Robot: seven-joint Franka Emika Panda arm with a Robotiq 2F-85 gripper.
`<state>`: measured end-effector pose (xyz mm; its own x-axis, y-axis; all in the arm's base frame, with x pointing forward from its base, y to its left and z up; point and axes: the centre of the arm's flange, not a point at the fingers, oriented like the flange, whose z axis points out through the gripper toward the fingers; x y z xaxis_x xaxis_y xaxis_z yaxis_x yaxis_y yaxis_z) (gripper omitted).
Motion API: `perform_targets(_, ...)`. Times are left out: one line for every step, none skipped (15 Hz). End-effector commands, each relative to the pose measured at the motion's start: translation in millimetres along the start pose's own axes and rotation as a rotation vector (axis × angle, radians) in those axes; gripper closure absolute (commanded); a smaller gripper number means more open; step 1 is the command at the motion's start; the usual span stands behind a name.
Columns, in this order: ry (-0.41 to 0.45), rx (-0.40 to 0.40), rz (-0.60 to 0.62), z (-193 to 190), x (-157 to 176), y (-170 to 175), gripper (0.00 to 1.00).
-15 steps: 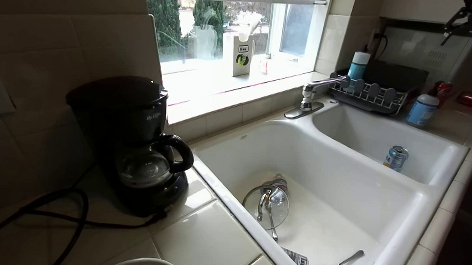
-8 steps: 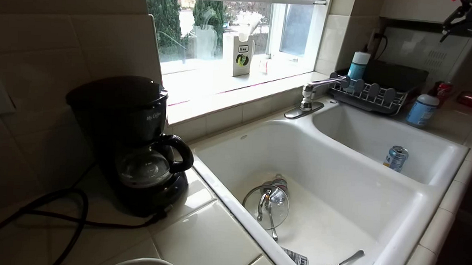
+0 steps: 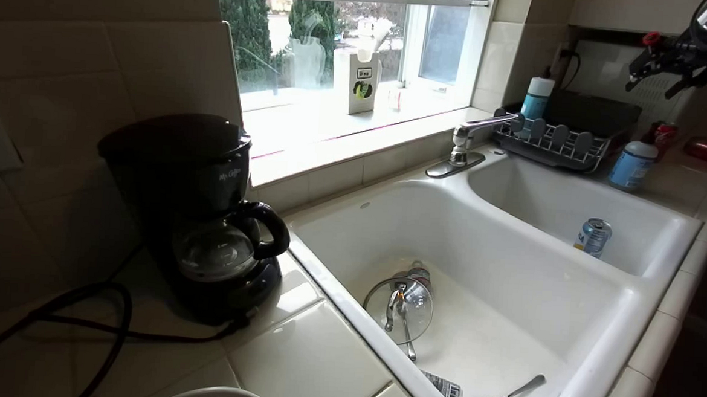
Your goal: Push down on the bottle
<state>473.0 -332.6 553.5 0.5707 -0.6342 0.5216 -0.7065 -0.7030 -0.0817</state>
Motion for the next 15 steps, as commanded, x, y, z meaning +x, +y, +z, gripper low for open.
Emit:
perform_targets(-0.07,0.062,-0.094,13,21,6,0.42)
perform_targets(-0.097,0.075,-0.103,14,24,9,0.51)
perform_targets(-0.13,0.082,-0.103,17,27,13,0.58)
perform_targets(-0.154,0.078,-0.091,20,30,18,0.67)
perform_targets(-0.166,0.067,-0.085,22,32,24,0.73)
perform_targets(-0.187,0.067,-0.078,24,35,29,0.8)
perform_targets(-0.186,0.059,-0.073,25,37,32,0.89)
perform_targets(-0.182,0.053,-0.067,26,40,35,0.96)
perform_targets(-0.162,0.042,-0.065,25,44,38,1.0)
perform_targets(-0.161,0.034,-0.065,25,47,40,1.0)
perform_targets(-0.16,0.023,-0.066,26,51,41,1.0)
perform_targets(-0.161,0.001,-0.065,28,53,42,1.0)
perform_targets(-0.172,-0.009,-0.067,29,55,44,1.0)
perform_targets(-0.182,-0.014,-0.07,32,56,45,1.0)
perform_targets(-0.196,-0.017,-0.074,33,57,46,1.0)
